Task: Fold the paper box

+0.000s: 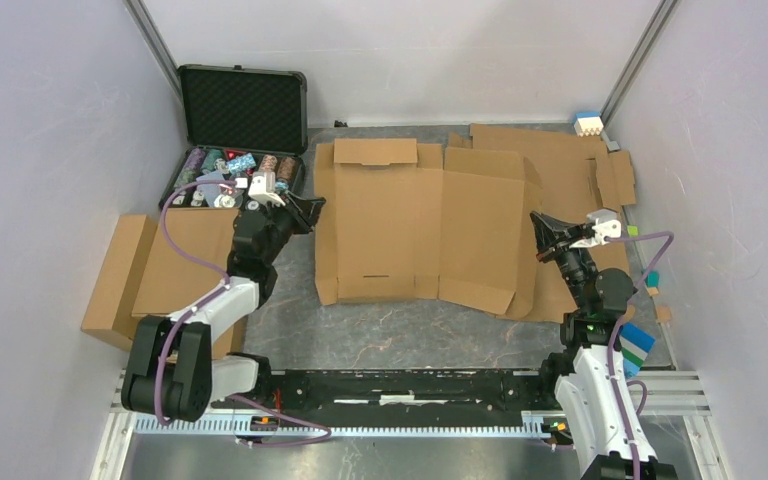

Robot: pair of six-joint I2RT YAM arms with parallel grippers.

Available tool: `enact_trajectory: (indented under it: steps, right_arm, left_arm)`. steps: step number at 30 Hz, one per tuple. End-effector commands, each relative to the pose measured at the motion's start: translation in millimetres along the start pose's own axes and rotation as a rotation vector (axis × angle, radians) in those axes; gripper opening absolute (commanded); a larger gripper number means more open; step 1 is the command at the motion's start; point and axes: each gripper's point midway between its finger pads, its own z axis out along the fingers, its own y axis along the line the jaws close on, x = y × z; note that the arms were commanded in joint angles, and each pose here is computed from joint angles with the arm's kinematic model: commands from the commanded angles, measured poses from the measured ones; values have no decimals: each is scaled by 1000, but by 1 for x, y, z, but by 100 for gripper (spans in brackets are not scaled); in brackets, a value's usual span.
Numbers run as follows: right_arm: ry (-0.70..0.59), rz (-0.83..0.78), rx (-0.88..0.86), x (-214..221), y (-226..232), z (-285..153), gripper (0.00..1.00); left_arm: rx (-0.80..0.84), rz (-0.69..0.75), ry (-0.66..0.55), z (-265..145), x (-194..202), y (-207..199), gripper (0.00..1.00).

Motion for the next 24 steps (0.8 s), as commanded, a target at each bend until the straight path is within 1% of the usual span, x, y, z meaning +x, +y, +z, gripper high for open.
enact_trajectory:
  steps: [1, 2, 4, 8, 10, 13, 16, 19, 21, 22, 23, 24]
  right_arm:
    - [-55, -29, -38, -27, 8, 5, 0]
    - [-59, -29, -37, -29, 8, 6, 0]
    - [-63, -26, -39, -33, 8, 8, 0]
    - [-95, -24, -100, -47, 19, 12, 3]
    - [-105, -25, -102, -52, 20, 13, 3]
    - [-119, -45, -97, -61, 21, 12, 5]
    - [-138, -58, -82, -65, 20, 8, 8]
    - [-113, -41, -32, -57, 13, 4, 22]
    - [-53, -8, 52, -39, -1, -1, 40]
    - [-11, 18, 108, -25, -10, -5, 45]
    - [14, 27, 125, -16, -12, -8, 50]
    - [46, 32, 128, -6, -13, -12, 59]
  left_arm:
    - [172, 4, -37, 4, -25, -39, 16]
    - [173, 9, -51, 0, -28, -42, 9]
    - [175, 41, -86, -7, -31, -52, 2]
    - [194, 174, -138, -22, -22, -86, 2]
    - [182, 231, -186, -32, -24, -94, 2]
    - [177, 249, -274, -46, -29, -99, 2]
    - [188, 291, -327, -56, -23, -101, 2]
    - [211, 340, -328, -60, -8, -103, 2]
    - [239, 370, -327, -62, 1, -107, 2]
    - [255, 387, -326, -65, 7, -110, 2]
    - [267, 400, -328, -67, 9, -113, 2]
    - [280, 415, -328, -69, 11, -116, 2]
